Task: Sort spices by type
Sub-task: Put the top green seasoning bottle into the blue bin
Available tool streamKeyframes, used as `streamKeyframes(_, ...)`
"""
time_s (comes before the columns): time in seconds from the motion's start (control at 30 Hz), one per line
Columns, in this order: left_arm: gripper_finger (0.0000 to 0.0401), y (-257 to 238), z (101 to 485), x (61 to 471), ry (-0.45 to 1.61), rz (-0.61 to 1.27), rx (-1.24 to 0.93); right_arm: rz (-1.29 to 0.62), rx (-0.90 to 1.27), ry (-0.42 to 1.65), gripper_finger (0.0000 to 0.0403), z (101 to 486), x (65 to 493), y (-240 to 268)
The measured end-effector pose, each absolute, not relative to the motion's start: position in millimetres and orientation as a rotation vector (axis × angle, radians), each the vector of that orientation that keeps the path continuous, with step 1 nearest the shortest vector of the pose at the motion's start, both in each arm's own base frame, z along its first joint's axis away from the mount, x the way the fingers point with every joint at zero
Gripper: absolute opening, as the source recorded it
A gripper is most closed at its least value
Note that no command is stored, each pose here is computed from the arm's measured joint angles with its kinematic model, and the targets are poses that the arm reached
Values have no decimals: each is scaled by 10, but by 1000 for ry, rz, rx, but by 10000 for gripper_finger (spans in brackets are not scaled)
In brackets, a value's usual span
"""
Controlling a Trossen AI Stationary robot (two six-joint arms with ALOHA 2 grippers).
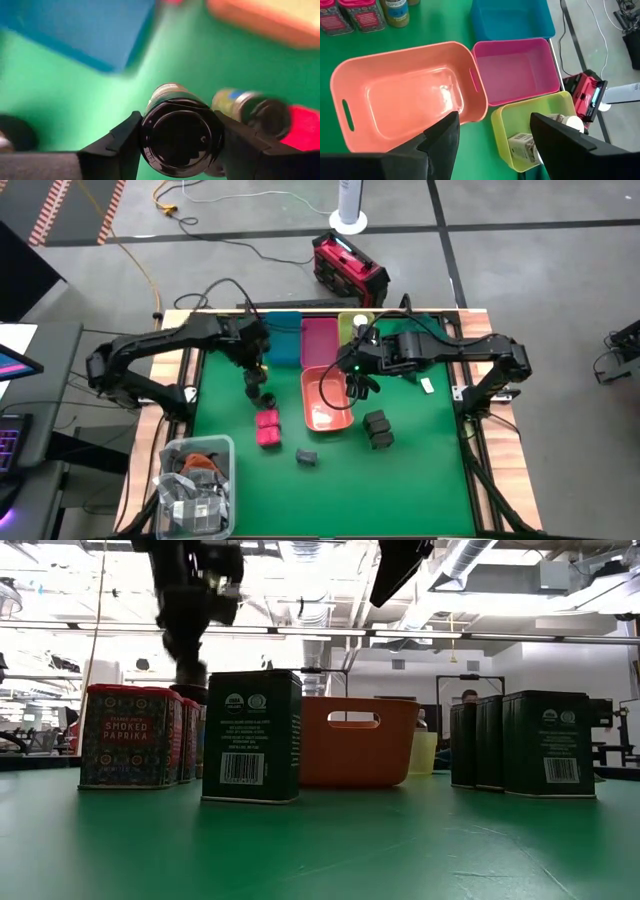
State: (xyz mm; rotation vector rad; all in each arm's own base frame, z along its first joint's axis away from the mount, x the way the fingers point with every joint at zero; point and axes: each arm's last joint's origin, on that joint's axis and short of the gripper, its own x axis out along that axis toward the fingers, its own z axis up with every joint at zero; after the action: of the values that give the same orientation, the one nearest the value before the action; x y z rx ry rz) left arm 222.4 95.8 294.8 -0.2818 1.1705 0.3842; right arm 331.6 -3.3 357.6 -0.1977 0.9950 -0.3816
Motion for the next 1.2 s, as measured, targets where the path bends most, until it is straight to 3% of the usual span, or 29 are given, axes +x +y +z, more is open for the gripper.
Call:
streamKeyframes(0.2, 207, 1002, 3438, 2254, 981, 407, -173, -391, -181, 991, 276, 3574, 3317, -33)
streamKeyframes(0.33, 208, 1196, 3535, 2294, 939, 484, -85, -397, -165, 984, 276, 3570, 3328, -25)
streamKeyframes(0.8, 209, 2396, 2747, 2747, 1139, 526, -189, -366, -93, 918, 276, 3393, 3388, 275)
streamKeyframes(1.2, 217, 2595, 2361, 2917, 1244, 379, -148, -351, -64, 901, 276, 3330, 3392, 403)
